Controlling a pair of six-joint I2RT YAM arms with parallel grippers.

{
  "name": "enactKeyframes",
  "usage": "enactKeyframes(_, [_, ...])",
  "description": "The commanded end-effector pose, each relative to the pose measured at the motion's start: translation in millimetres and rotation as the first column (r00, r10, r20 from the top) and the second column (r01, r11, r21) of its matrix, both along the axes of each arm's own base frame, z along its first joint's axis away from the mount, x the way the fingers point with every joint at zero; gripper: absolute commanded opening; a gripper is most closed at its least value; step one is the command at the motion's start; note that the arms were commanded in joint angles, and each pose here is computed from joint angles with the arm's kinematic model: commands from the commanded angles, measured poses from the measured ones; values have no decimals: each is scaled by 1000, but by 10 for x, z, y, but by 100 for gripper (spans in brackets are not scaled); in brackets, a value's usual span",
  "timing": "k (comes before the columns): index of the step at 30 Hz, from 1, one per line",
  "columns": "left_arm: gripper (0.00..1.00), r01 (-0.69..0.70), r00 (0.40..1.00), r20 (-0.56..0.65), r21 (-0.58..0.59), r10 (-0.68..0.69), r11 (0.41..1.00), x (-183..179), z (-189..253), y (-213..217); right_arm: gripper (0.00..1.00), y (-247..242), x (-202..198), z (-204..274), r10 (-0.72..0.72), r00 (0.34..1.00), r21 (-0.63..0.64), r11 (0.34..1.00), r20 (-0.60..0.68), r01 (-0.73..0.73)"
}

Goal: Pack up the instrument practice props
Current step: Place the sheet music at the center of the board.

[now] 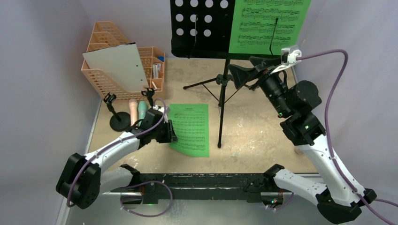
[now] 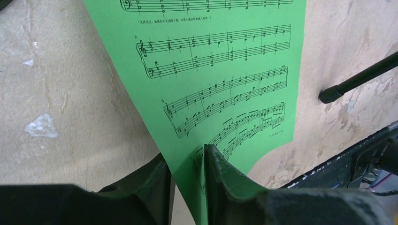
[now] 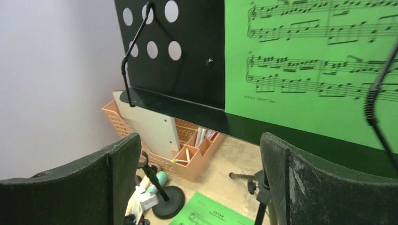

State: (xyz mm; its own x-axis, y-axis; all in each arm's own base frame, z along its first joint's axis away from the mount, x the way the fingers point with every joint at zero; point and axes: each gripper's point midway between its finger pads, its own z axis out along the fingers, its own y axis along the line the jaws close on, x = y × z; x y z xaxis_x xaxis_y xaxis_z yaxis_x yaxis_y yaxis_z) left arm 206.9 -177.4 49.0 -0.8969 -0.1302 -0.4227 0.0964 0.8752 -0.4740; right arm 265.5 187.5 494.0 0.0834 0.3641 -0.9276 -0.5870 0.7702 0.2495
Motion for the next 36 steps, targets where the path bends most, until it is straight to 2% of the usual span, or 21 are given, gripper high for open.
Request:
enactKeyframes(1, [32, -16, 999, 45, -9, 16, 1000, 52, 204, 12, 99, -325, -56, 269, -130, 992, 10, 991, -8, 130])
enactKeyframes(12, [46, -11, 995, 97, 6, 10, 1000, 3, 520, 98, 98, -598, -151, 318, -229, 963, -48, 973, -140, 224])
enactKeyframes(16, [53, -21, 992, 128, -8, 22, 1000, 11, 635, 109, 96, -837, -80, 290, -358, 915, -30, 933, -188, 359])
enactKeyframes(21, [56, -14, 983, 181, -38, 20, 999, 45, 859, 85, 95, -766, 66, 253, -372, 902, -49, 928, -218, 370])
enactKeyframes(31, [63, 64, 906, 423, -166, 12, 984, 272, 1737, -104, 96, -701, 176, 550, -368, 916, -32, 929, -157, 368])
enactKeyframes(36, [65, 126, 871, 492, -241, 9, 962, 473, 2047, -418, 96, -594, 226, 678, -326, 934, -22, 945, -143, 326])
